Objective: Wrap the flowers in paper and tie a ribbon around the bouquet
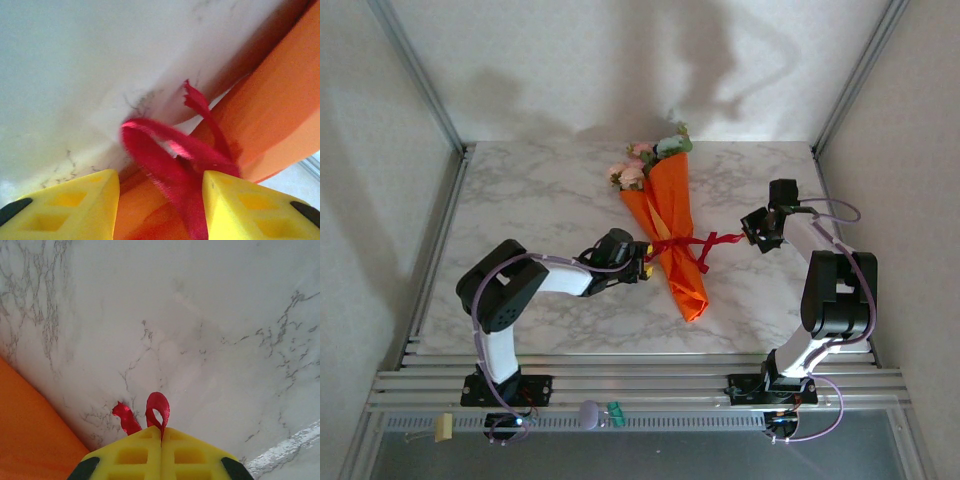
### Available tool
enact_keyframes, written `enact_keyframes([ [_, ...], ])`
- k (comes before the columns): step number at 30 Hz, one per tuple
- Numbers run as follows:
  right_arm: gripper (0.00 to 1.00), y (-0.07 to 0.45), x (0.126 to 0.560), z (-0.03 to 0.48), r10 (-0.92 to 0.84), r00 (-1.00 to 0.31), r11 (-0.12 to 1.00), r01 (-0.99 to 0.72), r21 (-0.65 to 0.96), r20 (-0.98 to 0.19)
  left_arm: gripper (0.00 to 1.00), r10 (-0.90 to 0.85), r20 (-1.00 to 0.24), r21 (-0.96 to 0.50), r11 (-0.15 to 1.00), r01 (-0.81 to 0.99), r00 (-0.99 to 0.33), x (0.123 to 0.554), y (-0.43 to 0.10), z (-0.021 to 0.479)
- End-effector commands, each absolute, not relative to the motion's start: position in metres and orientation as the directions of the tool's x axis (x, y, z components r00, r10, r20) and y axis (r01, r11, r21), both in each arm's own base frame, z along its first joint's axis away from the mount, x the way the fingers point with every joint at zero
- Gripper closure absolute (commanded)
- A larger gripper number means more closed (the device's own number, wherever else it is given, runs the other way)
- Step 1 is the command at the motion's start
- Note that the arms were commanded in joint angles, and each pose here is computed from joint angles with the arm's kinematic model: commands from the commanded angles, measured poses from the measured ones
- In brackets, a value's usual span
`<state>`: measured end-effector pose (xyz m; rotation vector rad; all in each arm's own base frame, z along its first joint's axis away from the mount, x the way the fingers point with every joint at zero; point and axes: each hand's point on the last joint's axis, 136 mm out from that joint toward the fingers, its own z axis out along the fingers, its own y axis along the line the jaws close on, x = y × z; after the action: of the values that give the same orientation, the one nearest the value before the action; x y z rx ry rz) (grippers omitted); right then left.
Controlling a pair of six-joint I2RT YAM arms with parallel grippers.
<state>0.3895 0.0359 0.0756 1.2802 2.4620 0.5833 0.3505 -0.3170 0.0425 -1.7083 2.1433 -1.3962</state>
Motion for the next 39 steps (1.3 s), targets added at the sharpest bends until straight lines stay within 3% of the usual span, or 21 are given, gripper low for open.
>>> enact_keyframes([
  [1,1.0,0.042,0.389,0.084,0.823,-0.564,0.518,0.689,0.507,-0.074,0.58,-0.723,0.69,-0.443,-0.384,-0.81,-0.035,0.358,-0.312,0.044],
  [10,1.0,0.042,0.386,0.083,0.822,-0.565,0.519,0.69,0.504,-0.072,0.62,-0.705,0.705,-0.446,-0.351,-0.823,-0.081,0.366,-0.331,0.043],
  [16,1.0,0.044,0.386,0.081,0.822,-0.565,0.517,0.69,0.506,-0.068,0.48,-0.717,0.693,-0.434,-0.337,-0.835,-0.071,0.367,-0.332,0.04],
  [23,1.0,0.045,0.386,0.081,0.822,-0.565,0.517,0.69,0.507,-0.069,0.47,-0.707,0.704,-0.428,-0.336,-0.839,-0.076,0.376,-0.344,0.042],
  [26,1.0,0.045,0.386,0.081,0.823,-0.565,0.516,0.69,0.507,-0.068,0.58,-0.707,0.703,-0.425,-0.327,-0.844,-0.081,0.378,-0.348,0.039],
  [30,1.0,0.045,0.386,0.081,0.824,-0.562,0.516,0.692,0.505,-0.071,1.0,-0.722,0.69,-0.434,-0.345,-0.832,-0.061,0.377,-0.339,0.038],
  [39,1.0,0.035,0.385,0.075,0.827,-0.553,0.534,0.708,0.462,-0.108,1.0,-0.823,0.559,-0.497,-0.235,-0.835,-0.102,0.364,-0.282,0.043],
])
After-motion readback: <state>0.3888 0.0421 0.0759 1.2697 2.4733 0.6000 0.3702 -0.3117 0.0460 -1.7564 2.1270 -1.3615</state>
